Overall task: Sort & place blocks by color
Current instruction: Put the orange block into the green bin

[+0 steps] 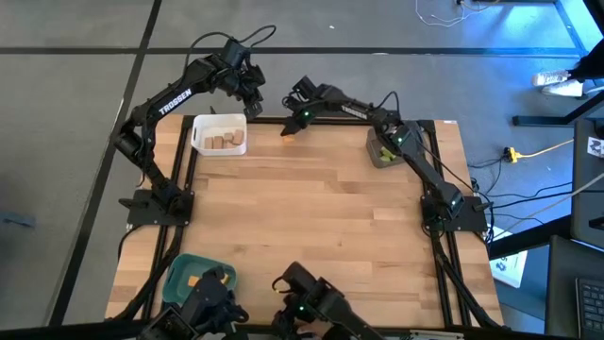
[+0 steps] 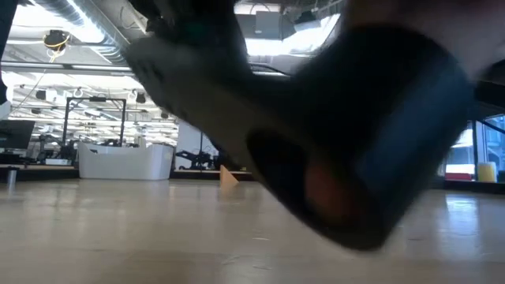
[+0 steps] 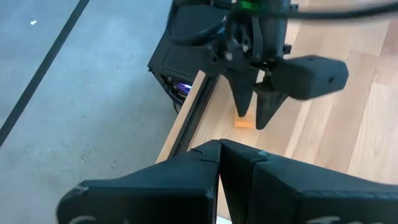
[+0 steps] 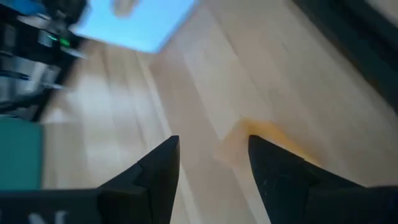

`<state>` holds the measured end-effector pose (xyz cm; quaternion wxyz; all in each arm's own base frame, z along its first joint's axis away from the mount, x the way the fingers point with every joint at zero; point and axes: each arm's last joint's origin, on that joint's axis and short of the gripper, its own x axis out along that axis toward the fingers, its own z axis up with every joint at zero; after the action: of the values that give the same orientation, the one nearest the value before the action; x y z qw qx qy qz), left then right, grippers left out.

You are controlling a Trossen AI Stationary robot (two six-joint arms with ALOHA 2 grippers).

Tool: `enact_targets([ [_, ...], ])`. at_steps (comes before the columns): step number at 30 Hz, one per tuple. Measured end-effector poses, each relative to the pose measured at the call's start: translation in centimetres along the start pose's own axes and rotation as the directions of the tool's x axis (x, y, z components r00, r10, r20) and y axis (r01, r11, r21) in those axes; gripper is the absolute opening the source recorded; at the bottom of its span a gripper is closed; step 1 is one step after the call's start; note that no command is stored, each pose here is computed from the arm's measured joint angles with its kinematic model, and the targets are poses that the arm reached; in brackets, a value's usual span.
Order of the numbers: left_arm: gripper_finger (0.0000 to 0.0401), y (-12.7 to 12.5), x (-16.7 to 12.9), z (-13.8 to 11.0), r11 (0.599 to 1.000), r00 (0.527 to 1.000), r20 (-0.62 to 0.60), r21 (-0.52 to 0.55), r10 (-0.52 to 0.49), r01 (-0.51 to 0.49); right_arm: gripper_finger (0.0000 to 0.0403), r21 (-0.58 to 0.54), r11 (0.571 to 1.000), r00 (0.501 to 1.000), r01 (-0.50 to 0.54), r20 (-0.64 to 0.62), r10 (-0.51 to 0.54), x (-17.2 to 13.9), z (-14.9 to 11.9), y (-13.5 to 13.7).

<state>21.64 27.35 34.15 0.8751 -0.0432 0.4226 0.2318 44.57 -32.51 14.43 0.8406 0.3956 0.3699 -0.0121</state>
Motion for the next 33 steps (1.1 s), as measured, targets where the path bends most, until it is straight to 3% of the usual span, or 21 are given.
enact_targets([
  [5,0.0002,0.0,0.0,0.0,1.0,1.0,-0.001,0.0,0.002,-0.002,0.019,0.001,1.0,1.0,-0.026,0.014,0.026,-0.6,0.3,0.1],
  [10,0.0003,0.0,0.0,0.0,1.0,1.0,-0.001,0.011,0.002,-0.002,0.019,0.119,0.984,0.99,0.131,0.041,-0.136,-1.1,0.4,-0.6],
  [12,0.0003,0.0,0.0,0.0,1.0,1.0,-0.001,0.012,0.002,-0.002,0.019,0.143,0.979,0.988,0.143,0.043,-0.15,-1.1,0.4,-0.7],
  [21,0.0001,0.0,0.0,0.0,1.0,1.0,-0.001,0.012,0.002,-0.002,0.019,0.139,0.99,0.999,0.028,-0.042,-0.023,1.6,-1.0,0.3],
  [33,0.0003,0.0,0.0,0.0,1.0,1.0,-0.001,0.008,0.002,-0.002,0.019,-0.052,0.992,0.993,-0.115,-0.006,0.115,2.0,-0.1,1.9],
])
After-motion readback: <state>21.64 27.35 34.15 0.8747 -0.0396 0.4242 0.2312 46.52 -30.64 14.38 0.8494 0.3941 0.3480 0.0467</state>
